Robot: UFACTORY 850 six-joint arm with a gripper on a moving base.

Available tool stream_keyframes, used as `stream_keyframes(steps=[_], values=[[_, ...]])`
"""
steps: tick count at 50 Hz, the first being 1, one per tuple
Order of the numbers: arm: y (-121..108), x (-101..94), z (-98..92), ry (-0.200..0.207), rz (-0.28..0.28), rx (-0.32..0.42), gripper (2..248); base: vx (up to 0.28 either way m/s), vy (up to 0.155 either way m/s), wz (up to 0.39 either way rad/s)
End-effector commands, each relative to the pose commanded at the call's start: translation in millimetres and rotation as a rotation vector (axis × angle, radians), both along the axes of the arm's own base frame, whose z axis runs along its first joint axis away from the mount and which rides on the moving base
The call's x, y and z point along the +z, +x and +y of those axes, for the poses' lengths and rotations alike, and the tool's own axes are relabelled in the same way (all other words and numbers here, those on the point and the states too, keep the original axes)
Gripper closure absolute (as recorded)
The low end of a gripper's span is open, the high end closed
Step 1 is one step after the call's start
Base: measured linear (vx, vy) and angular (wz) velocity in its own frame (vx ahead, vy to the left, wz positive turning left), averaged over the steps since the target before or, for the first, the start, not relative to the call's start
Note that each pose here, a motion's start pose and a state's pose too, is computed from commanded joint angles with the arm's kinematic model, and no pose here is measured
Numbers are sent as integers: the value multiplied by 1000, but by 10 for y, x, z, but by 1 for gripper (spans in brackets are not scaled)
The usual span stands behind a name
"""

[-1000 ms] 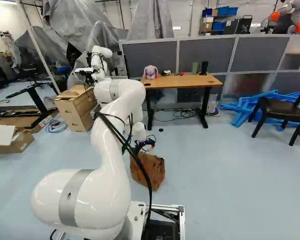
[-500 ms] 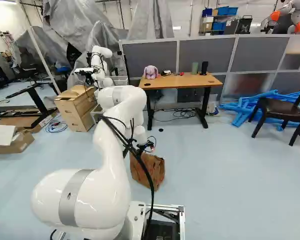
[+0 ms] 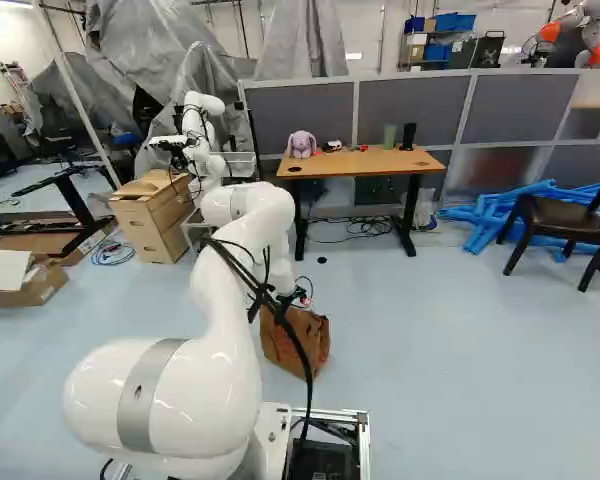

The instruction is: Pick up the bag on the ground and place it on the table

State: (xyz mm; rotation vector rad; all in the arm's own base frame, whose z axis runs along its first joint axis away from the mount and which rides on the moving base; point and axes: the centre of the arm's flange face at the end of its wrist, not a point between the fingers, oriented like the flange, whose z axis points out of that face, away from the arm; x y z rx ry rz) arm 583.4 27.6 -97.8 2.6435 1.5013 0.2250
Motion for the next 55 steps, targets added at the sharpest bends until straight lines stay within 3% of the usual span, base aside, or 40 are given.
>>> stream_keyframes(steps=[40,41,45,46,50,51,55], values=[[-7,-570,0,0,5,0,7,0,0,0],[-7,-574,0,0,5,0,42,0,0,0],[-7,-583,0,0,5,0,42,0,0,0],[-7,-585,0,0,5,0,80,0,0,0],[-8,-588,0,0,5,0,80,0,0,0],[-8,-588,0,0,5,0,119,0,0,0],[-8,-588,0,0,5,0,119,0,0,0]])
